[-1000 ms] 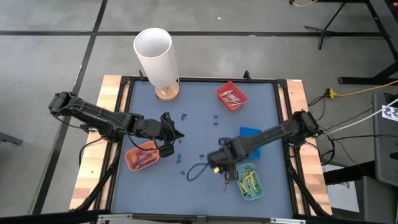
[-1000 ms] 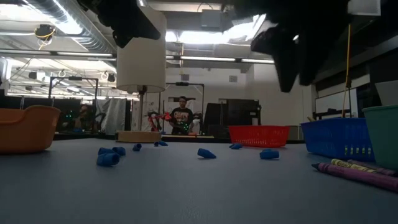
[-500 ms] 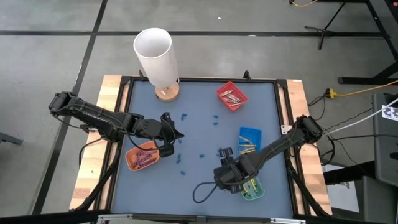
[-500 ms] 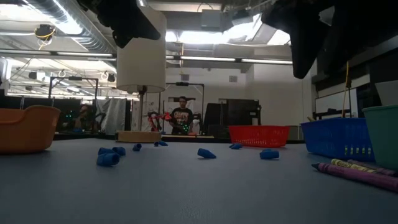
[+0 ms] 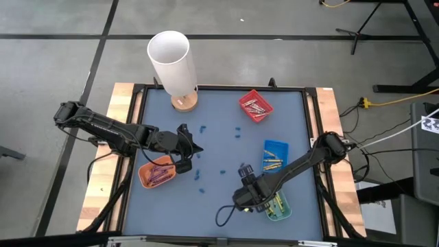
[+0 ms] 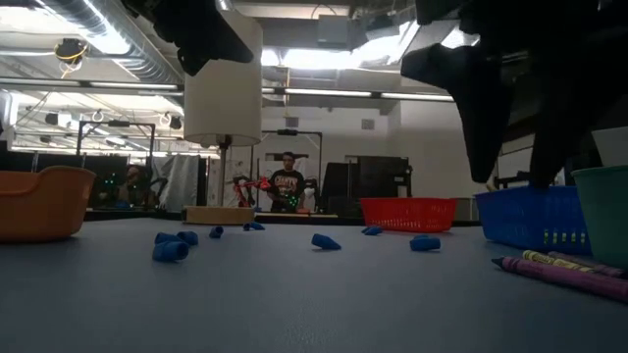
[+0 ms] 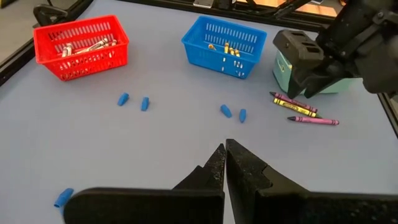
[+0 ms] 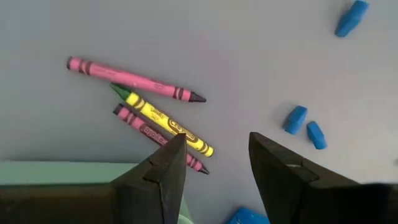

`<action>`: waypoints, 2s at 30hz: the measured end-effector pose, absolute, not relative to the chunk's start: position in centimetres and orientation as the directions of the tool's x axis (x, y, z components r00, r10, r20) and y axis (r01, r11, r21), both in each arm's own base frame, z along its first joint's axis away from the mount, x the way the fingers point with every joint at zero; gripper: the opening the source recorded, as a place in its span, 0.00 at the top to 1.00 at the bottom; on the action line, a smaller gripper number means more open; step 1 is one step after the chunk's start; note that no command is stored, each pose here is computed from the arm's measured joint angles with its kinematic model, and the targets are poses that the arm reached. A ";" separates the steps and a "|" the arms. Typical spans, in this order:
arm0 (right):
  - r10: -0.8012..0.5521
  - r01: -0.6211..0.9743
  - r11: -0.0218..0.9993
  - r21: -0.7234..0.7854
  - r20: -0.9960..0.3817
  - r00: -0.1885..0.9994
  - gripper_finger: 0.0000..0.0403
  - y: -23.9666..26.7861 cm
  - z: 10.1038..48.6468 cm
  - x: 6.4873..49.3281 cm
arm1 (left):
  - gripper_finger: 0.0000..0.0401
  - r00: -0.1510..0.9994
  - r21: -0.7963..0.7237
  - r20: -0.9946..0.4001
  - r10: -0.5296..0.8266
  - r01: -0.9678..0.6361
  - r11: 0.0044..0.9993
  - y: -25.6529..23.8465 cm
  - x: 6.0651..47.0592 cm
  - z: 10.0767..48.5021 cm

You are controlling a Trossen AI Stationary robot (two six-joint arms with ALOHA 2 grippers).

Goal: Sort crayons
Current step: Put the green crayon into the green bin

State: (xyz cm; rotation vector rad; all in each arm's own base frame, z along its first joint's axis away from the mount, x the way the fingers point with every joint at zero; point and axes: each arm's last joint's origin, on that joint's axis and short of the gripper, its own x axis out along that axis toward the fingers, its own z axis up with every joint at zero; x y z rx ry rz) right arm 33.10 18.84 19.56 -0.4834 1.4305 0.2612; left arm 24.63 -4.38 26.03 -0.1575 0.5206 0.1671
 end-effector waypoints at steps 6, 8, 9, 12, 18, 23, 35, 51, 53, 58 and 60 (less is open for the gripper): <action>-0.139 -0.534 0.828 -0.173 -0.985 0.104 0.57 18.8 18.9 33.1 | 1.00 0.854 -0.106 -0.506 0.119 -0.198 0.974 -4.4 24.6 26.0; -0.134 -0.560 0.812 -0.166 -0.986 0.097 0.57 18.9 18.4 33.2 | 1.00 0.855 -0.107 -0.506 0.118 -0.198 0.974 -4.4 24.6 26.0; -0.139 -0.574 0.802 -0.165 -0.986 0.090 0.57 18.9 18.2 33.2 | 1.00 0.854 -0.107 -0.506 0.119 -0.199 0.974 -4.4 24.6 26.0; -0.151 -0.616 0.772 -0.158 -0.986 0.063 0.57 19.0 17.3 33.3 | 1.00 0.855 -0.107 -0.505 0.118 -0.198 0.974 -4.4 24.6 26.0; -0.147 -0.638 0.757 -0.141 -0.988 0.044 0.57 19.0 16.9 33.4 | 1.00 0.854 -0.107 -0.506 0.119 -0.198 0.974 -4.4 24.6 26.0; -0.144 -0.642 0.756 -0.128 -0.989 0.027 0.57 19.0 16.9 33.2 | 1.00 0.854 -0.106 -0.506 0.119 -0.199 0.974 -4.4 24.6 26.0; -0.155 -0.681 0.722 -0.121 -0.988 0.012 0.57 18.9 17.0 33.1 | 1.00 0.854 -0.106 -0.506 0.119 -0.198 0.974 -4.4 24.6 26.0; -0.216 -0.689 0.712 -0.134 -0.976 -0.034 0.57 18.5 17.3 32.5 | 1.00 0.854 -0.106 -0.506 0.119 -0.199 0.974 -4.4 24.6 26.0; -0.228 -0.687 0.707 -0.165 -0.974 -0.001 0.57 18.6 17.8 32.8 | 1.00 0.854 -0.106 -0.506 0.119 -0.198 0.974 -4.4 24.6 26.0; -0.228 -0.674 0.701 -0.232 -0.969 0.096 0.57 19.0 18.8 33.8 | 1.00 0.854 -0.106 -0.506 0.119 -0.198 0.974 -4.4 24.6 26.0; -0.211 -0.691 0.687 -0.227 -0.971 0.109 0.57 19.1 18.8 34.0 | 1.00 0.854 -0.106 -0.506 0.119 -0.198 0.974 -4.4 24.6 26.0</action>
